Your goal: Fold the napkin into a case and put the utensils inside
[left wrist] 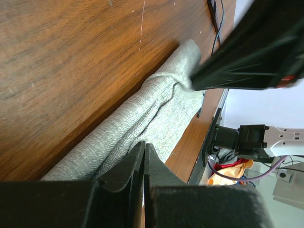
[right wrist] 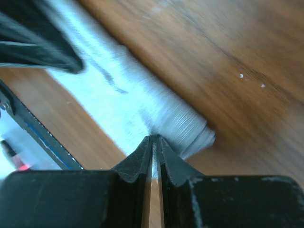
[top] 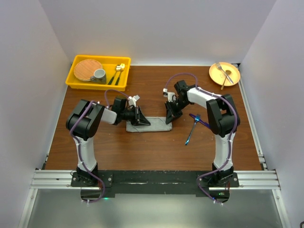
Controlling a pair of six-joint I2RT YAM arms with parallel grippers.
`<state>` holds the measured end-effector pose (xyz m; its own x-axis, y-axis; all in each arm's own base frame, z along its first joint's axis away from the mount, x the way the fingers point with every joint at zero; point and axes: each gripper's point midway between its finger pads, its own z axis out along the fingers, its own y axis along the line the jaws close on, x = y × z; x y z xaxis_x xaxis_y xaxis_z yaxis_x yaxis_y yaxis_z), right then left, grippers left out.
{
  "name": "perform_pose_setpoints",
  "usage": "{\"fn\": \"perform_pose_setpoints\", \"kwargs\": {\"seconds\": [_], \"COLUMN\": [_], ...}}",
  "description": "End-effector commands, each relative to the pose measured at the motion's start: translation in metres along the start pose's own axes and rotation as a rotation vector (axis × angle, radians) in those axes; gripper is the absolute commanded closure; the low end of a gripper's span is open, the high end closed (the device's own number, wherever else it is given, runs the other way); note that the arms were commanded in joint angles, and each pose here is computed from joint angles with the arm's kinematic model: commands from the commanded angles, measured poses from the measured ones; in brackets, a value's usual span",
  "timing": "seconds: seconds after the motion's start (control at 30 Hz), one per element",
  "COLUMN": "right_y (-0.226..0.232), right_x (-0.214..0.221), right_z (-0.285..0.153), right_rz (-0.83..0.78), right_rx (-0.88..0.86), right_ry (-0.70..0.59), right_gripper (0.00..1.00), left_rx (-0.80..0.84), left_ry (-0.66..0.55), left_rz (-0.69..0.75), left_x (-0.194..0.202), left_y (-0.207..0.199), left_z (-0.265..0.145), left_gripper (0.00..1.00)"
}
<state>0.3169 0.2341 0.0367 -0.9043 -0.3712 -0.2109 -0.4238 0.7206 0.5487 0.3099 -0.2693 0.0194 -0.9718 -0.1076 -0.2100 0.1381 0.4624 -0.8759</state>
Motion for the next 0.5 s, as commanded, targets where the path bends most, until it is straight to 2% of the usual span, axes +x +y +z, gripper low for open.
{"fn": "perform_pose_setpoints", "kwargs": {"seconds": [0.0, 0.13, 0.2, 0.3, 0.37, 0.47], "right_y": [-0.020, -0.043, -0.048, -0.053, -0.056, -0.061], "right_x": [0.014, 0.017, 0.018, 0.014, 0.008, 0.005], "right_z": [0.026, 0.031, 0.032, 0.031, 0.030, 0.029], "right_rz": [0.110, 0.135, 0.135, 0.120, 0.109, 0.073], "right_rx": [-0.017, 0.032, 0.049, 0.072, 0.090, 0.109], "right_ry": [0.047, 0.064, 0.077, 0.077, 0.067, 0.074], "right_gripper": [0.88, 0.88, 0.88, 0.88, 0.88, 0.88], "left_rx": [-0.121, -0.102, -0.029, 0.106, 0.179, 0.230], "left_ry": [-0.025, -0.040, -0.039, -0.064, -0.070, -0.054], "left_rz": [-0.004, 0.007, 0.033, 0.152, 0.232, 0.255], "left_x": [0.002, -0.006, -0.007, -0.017, -0.020, -0.015], "left_y": [0.036, 0.033, 0.014, -0.029, -0.059, -0.080], "left_z": [0.003, -0.004, -0.008, -0.019, -0.030, -0.043], "left_gripper": [0.92, 0.89, 0.82, 0.73, 0.69, 0.64]}}
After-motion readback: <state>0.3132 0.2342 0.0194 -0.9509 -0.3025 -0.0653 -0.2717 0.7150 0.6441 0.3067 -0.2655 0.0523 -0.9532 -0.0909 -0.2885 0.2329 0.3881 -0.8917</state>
